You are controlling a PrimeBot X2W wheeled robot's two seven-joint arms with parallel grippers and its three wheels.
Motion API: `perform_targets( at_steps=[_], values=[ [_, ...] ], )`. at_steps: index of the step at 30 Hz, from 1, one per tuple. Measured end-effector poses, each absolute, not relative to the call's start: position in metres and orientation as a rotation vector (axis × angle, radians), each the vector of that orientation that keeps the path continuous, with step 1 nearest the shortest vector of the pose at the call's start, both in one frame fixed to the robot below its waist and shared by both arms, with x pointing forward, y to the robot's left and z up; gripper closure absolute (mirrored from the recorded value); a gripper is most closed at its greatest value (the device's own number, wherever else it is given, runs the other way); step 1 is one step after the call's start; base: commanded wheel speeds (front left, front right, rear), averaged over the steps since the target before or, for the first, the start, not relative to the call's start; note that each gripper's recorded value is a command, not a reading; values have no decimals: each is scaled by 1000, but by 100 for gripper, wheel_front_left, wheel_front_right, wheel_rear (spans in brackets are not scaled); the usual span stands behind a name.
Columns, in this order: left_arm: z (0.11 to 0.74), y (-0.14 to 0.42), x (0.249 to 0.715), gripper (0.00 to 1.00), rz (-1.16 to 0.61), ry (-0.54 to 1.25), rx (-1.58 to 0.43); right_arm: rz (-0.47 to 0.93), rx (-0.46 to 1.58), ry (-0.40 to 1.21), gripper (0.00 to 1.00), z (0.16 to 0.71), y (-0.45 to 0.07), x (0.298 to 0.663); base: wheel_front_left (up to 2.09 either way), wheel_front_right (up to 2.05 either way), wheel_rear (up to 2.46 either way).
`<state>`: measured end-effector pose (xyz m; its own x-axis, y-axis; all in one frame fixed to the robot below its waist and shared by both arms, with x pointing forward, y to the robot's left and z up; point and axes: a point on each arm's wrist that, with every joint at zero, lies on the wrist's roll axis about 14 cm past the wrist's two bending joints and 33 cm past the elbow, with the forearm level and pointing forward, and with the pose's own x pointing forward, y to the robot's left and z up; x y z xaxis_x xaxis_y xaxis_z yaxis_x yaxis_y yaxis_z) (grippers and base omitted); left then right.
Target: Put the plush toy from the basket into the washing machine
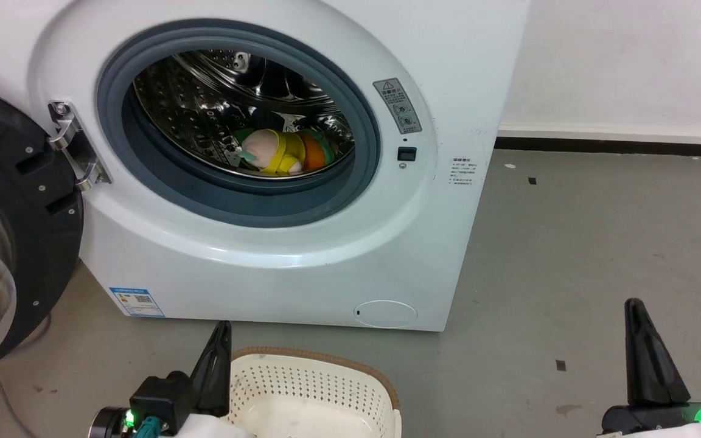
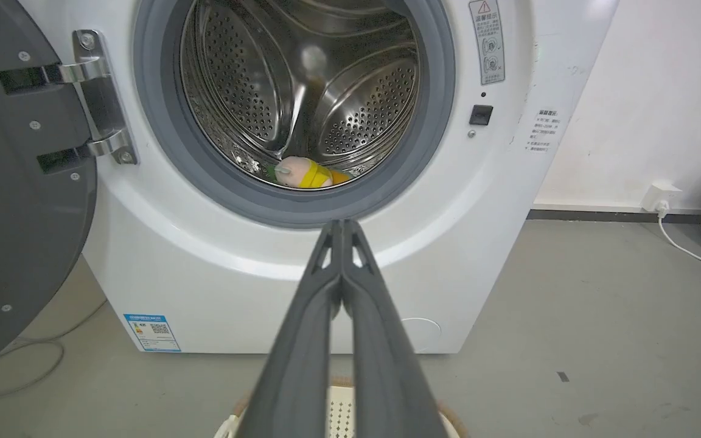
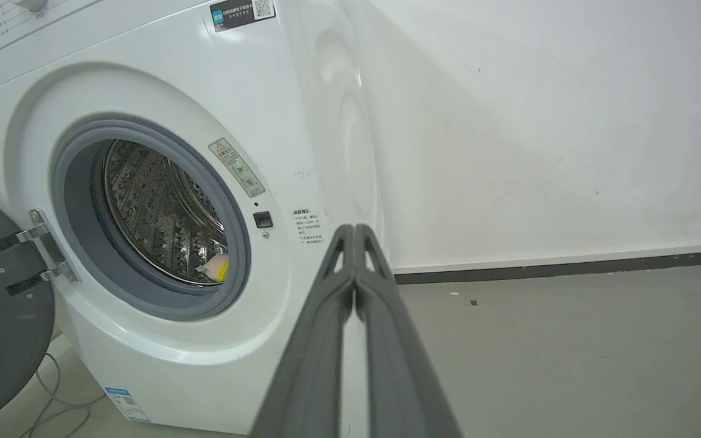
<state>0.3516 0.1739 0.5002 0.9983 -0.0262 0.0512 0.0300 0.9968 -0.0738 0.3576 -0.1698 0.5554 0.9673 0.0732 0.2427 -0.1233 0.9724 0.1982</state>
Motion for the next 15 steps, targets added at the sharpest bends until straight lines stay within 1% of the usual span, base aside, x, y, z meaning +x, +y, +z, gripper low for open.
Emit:
perform_targets(
  at_steps=[15],
  values=[
    [502, 173, 354, 100, -28, -39, -63, 105, 179, -197, 100, 549, -168, 358, 0, 0, 0]
  ],
)
